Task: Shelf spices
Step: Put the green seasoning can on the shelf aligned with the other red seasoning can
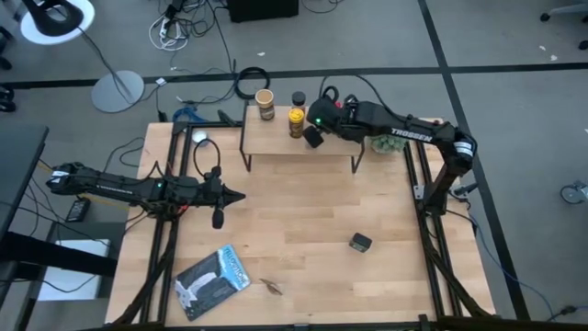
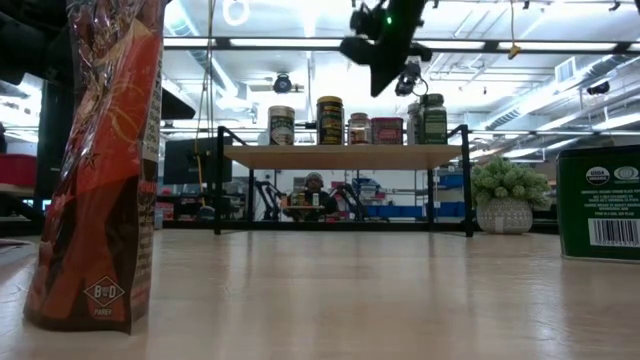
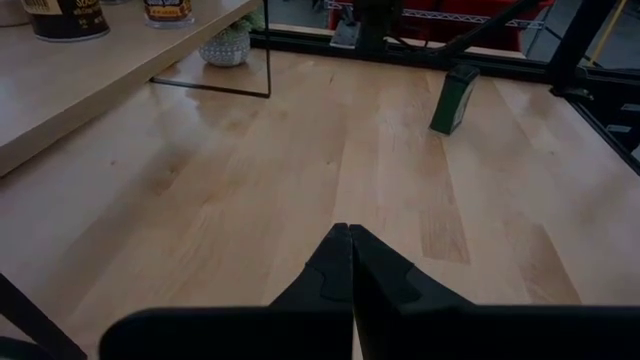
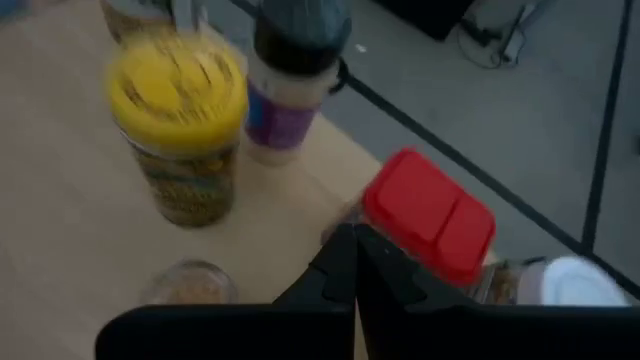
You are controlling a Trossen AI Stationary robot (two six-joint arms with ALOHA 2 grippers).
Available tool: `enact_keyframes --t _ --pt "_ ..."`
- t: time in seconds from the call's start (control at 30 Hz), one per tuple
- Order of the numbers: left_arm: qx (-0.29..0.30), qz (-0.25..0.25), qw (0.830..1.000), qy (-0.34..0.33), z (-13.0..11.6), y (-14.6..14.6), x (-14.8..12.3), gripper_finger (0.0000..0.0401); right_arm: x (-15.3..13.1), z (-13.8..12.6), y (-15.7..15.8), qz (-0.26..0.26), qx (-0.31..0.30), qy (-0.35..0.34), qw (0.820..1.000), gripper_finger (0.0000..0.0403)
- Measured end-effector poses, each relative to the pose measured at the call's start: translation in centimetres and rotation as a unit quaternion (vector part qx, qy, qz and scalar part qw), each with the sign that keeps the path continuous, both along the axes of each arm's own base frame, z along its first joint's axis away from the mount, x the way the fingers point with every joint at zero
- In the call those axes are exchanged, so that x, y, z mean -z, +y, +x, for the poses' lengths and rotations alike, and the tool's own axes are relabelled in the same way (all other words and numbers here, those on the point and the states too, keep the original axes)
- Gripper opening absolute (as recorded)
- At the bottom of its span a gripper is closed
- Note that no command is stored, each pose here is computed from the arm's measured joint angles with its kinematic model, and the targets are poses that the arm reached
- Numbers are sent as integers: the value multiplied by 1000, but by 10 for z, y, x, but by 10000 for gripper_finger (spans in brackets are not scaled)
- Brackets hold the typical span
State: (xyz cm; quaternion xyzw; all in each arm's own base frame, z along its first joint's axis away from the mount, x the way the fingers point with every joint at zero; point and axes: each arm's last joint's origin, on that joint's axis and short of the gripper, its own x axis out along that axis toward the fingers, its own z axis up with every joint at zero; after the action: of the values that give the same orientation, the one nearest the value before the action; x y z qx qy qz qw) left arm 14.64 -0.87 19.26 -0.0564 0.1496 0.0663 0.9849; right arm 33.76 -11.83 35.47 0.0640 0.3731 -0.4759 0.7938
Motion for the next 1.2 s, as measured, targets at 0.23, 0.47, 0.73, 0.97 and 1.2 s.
enact_keyframes --t 0.23,0.47,0.73,0.97,1.2 --pt "0 0 1000 1 0 0 0 0 -31 -5 21 -37 12 -2 999 0" --pt "0 0 1000 6 0 0 1 0 -47 -41 72 -29 63 19 997 0" --pt "0 -1 1000 2 0 0 0 0 -46 -88 161 14 16 -73 997 0" --pt "-1 -3 1000 1 0 0 0 0 -6 -126 220 78 -18 -106 991 7" --pt "-4 -11 1000 1 0 0 0 0 33 -146 245 154 27 -72 985 45"
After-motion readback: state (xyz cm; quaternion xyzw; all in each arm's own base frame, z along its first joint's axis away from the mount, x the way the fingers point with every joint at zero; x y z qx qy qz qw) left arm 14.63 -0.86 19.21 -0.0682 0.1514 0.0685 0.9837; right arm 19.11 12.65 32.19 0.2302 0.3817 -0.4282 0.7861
